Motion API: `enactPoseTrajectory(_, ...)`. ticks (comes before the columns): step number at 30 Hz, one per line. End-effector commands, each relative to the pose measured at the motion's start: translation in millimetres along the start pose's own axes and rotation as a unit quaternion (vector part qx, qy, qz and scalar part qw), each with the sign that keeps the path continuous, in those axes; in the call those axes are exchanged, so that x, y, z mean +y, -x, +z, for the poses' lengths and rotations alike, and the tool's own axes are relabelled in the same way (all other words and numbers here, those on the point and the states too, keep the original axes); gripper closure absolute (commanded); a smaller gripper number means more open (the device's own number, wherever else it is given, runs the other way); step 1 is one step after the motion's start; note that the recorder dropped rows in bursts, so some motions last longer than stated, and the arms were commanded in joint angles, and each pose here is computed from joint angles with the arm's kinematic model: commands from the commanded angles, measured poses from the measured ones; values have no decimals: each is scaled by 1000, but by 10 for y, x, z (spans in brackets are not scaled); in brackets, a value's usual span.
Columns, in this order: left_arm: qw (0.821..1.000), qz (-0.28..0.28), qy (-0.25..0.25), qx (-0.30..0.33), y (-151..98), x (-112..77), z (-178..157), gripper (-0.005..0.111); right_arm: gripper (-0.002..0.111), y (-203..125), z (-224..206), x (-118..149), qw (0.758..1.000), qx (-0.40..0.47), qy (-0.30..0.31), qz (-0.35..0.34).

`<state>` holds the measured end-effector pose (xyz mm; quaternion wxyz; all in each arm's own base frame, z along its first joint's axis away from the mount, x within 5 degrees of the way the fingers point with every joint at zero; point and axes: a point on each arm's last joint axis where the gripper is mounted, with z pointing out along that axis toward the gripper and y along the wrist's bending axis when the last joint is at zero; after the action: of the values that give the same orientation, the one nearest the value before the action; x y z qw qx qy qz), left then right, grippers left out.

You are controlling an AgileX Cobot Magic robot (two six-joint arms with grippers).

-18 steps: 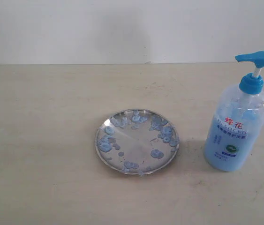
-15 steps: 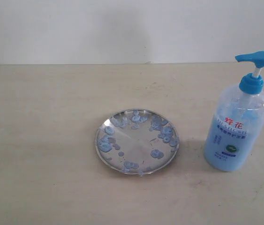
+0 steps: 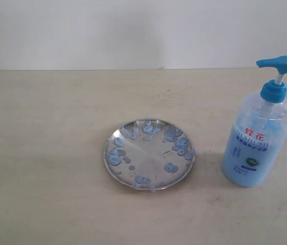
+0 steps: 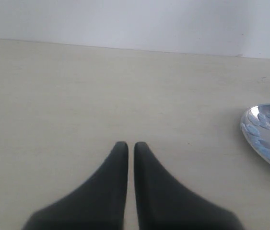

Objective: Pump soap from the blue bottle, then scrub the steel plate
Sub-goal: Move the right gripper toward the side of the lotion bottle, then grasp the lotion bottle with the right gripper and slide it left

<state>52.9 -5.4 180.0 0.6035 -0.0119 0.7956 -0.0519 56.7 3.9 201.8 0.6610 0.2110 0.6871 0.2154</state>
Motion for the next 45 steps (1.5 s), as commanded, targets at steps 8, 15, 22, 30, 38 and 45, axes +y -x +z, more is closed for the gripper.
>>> enactPoseTrajectory(8, 1000, 21, -5, -1, 12, -7, -2, 103, 5, 109, 273, -21, 991, 61, -70, -94)
enactPoseTrajectory(15, 999, 40, -1, -2, 14, 0, -2, 103, 5, 385, 561, 239, 895, 152, -11, -420)
enactPoseTrajectory(22, 999, 43, 0, -4, 17, 2, -2, 103, 5, 258, 760, 109, 884, 217, -30, -412)
enactPoseTrajectory(30, 981, -163, -41, -93, 189, -43, -21, 103, 4, 8, 1069, 32, 862, 266, -35, -431)
enactPoseTrajectory(38, 948, -301, -82, -63, 164, -106, -22, 103, 4, -188, 1248, 45, 849, 269, -35, -454)
enactPoseTrajectory(45, 951, -291, -93, -36, 122, -140, -20, 103, 4, -221, 1448, -36, 891, 202, -90, -397)
